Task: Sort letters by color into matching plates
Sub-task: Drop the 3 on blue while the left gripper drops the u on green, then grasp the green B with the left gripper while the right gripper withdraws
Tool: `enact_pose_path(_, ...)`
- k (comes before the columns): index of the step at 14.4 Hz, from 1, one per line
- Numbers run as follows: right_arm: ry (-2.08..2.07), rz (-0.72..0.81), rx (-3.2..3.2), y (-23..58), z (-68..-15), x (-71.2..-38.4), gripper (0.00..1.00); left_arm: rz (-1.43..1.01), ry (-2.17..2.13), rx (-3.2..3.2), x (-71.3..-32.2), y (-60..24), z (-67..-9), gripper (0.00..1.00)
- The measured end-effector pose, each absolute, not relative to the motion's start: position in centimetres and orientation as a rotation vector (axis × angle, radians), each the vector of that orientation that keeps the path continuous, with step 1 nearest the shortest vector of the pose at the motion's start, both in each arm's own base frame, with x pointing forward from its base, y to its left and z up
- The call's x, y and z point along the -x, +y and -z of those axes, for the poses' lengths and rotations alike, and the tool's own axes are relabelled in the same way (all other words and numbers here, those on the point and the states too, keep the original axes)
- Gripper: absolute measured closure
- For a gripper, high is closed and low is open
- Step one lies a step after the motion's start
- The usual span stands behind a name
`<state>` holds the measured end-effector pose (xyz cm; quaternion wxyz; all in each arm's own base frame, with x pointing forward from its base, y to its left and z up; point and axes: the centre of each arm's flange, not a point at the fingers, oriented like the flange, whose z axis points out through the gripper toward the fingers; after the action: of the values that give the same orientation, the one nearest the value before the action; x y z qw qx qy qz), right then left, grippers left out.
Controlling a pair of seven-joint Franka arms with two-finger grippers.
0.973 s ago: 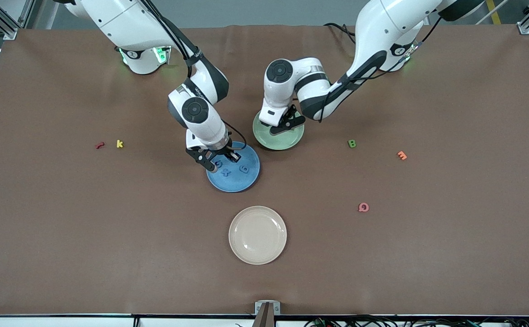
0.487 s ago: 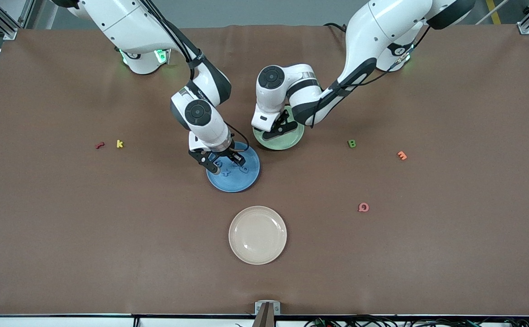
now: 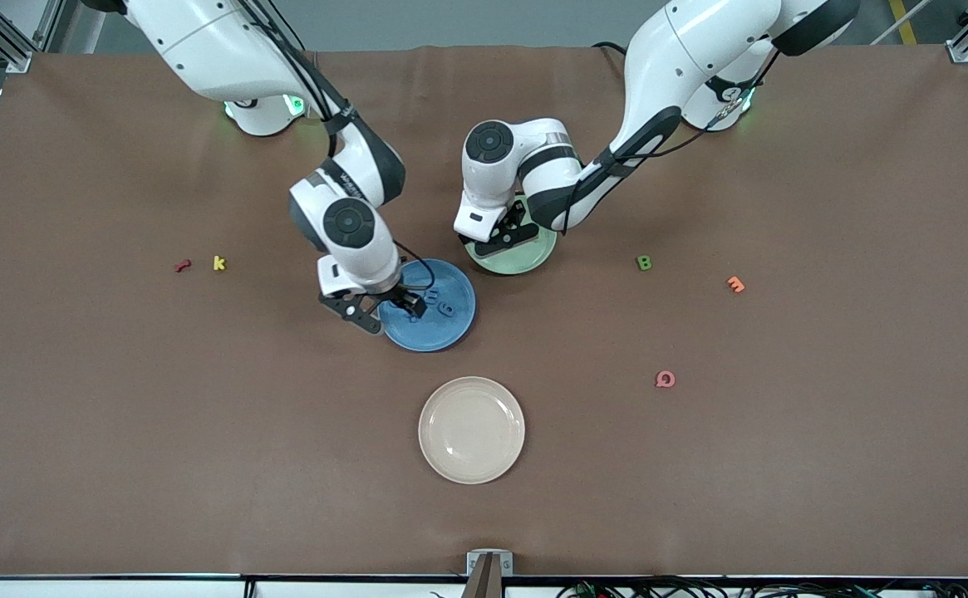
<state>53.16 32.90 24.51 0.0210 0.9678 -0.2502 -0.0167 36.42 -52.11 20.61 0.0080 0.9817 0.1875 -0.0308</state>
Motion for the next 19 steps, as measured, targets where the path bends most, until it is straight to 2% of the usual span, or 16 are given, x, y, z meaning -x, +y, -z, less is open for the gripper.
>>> enact_pose_path(1,-0.733,0.060,-2.997,31.3,-25.4,-54.0,0.00,0.094,0.593,-3.065,-36.7,-52.0,-20.7,0.14)
enact_pose_path(2,-0.706,0.066,-2.993,29.9,-26.4,-54.6,0.00,0.091,0.599,-3.063,-37.2,-51.8,-20.8,0.09)
enact_pose_path(10,-0.601,0.106,-2.967,27.3,-29.1,-54.8,0.00,0.108,0.487,-3.109,-44.3,-44.3,-24.4,0.08)
enact_pose_path(14,-0.452,0.115,-2.975,22.1,-31.4,-56.1,0.00,0.117,0.462,-3.141,-45.1,-38.5,-25.9,0.08)
enact_pose_path(19,-0.199,0.179,-2.959,13.3,-37.0,-57.3,0.00,0.173,0.584,-3.115,-45.8,-30.8,-24.7,0.08)
